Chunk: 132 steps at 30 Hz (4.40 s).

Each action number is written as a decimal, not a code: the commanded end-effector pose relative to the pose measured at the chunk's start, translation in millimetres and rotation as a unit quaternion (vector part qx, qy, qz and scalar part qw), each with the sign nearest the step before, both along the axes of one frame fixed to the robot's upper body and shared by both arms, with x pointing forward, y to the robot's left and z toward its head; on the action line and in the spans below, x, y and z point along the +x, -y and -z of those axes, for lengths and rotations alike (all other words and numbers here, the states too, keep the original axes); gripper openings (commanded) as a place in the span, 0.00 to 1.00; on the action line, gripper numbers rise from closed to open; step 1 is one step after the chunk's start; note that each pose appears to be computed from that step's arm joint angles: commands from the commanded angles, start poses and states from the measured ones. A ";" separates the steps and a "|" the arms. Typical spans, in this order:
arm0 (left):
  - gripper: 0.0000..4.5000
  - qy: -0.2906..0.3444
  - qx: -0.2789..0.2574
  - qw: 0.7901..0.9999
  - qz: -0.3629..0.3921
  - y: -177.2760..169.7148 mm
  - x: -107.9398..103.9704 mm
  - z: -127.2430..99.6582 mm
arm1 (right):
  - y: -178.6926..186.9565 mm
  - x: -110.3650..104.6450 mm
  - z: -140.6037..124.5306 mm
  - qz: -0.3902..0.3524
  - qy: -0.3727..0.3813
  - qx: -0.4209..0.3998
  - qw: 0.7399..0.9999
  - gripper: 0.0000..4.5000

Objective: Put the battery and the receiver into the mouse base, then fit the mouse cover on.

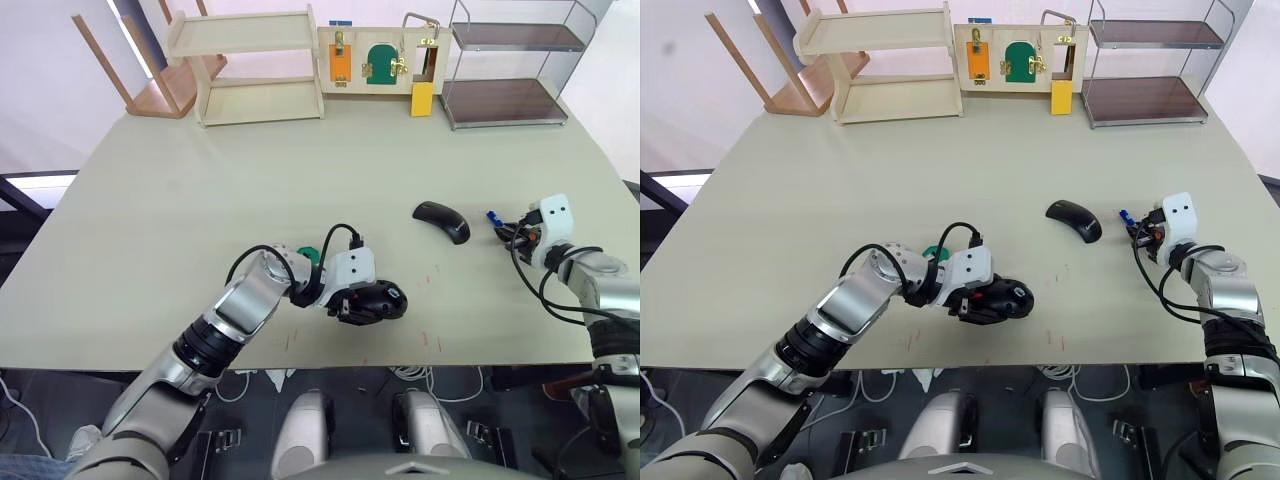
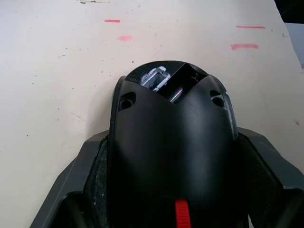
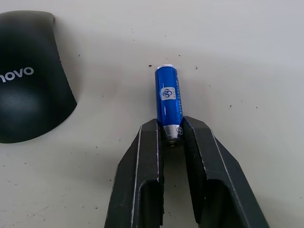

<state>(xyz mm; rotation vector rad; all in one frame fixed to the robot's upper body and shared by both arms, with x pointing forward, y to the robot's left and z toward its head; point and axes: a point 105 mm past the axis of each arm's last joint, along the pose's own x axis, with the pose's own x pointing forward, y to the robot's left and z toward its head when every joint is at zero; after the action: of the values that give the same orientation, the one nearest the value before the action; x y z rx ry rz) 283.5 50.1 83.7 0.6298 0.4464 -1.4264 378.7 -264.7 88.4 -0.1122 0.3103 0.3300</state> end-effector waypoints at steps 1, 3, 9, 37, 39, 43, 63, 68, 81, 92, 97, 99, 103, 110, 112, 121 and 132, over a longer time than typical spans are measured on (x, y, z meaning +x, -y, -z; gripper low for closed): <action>0.65 -0.015 0.008 1.000 0.017 5.7 -10.5 10.6 | -0.1 -9.3 -18.6 -0.021 0.029 -0.022 0.999 0.03; 0.65 -0.018 0.010 1.000 0.016 4.8 -10.5 11.2 | -1.4 -17.0 -23.2 -0.028 0.031 -0.026 0.999 0.03; 0.65 -0.027 0.013 0.999 0.014 2.2 -11.4 11.2 | -19.1 -50.6 -38.9 -0.081 0.000 -0.032 0.996 0.03; 0.65 -0.048 0.026 0.998 -0.001 -4.4 -14.7 14.4 | -151.2 -152.4 -37.3 -0.313 -0.263 0.067 0.910 0.03; 0.65 -0.050 0.025 0.998 -0.002 -3.8 -14.9 14.2 | -154.1 -150.3 -35.4 -0.308 -0.265 0.069 0.911 0.03; 0.65 -0.052 0.027 0.998 -0.001 -4.3 -16.8 14.3 | -160.9 -147.2 -32.0 -0.302 -0.271 0.077 0.911 0.03; 0.65 -0.053 0.032 0.998 0.009 -2.3 -19.6 13.6 | -171.1 -137.8 -16.4 -0.264 -0.327 0.079 0.904 0.03; 0.65 -0.054 0.032 0.998 0.010 -1.4 -20.9 14.1 | -177.7 -137.0 -16.7 -0.267 -0.335 0.076 0.900 0.03; 0.65 -0.055 0.032 0.998 0.011 -0.7 -22.3 15.4 | -181.4 -139.4 -17.8 -0.267 -0.342 0.069 0.898 0.32; 0.65 -0.056 0.034 0.998 0.011 -1.9 -23.0 17.0 | -177.4 -138.7 -22.4 -0.258 -0.330 0.067 0.906 0.93; 0.65 -0.055 0.034 0.998 0.011 -1.8 -22.0 16.9 | -171.8 -137.8 -30.1 -0.265 -0.294 0.050 0.917 0.93; 0.65 -0.056 0.034 0.998 0.011 -2.0 -22.1 16.9 | -170.9 -139.1 -34.9 -0.277 -0.277 0.048 0.919 0.93; 0.65 -0.057 0.034 0.998 0.010 -2.1 -21.9 17.2 | -168.0 -139.1 -43.2 -0.301 -0.221 0.033 0.927 0.93; 0.65 -0.057 0.034 0.998 0.008 -2.3 -21.7 17.2 | -169.4 -143.5 -42.3 -0.372 -0.091 0.038 0.923 0.45; 0.65 -0.057 0.035 0.998 0.008 -2.2 -21.8 17.4 | -170.9 -144.2 -39.7 -0.384 -0.065 0.050 0.920 0.20; 0.65 -0.058 0.034 0.998 0.010 -1.5 -22.8 17.5 | -167.9 -134.9 -23.0 -0.375 0.011 0.091 0.922 0.02; 0.65 -0.059 0.034 0.998 0.008 -1.0 -22.8 17.1 | -163.7 -141.0 -12.5 -0.394 0.045 0.101 0.913 0.02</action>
<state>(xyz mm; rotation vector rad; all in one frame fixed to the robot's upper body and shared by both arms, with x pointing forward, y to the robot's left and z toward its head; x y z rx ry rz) 272.1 49.3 85.3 0.6305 0.4917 -1.4424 236.4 -97.9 92.3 -0.0297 0.1733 1.1569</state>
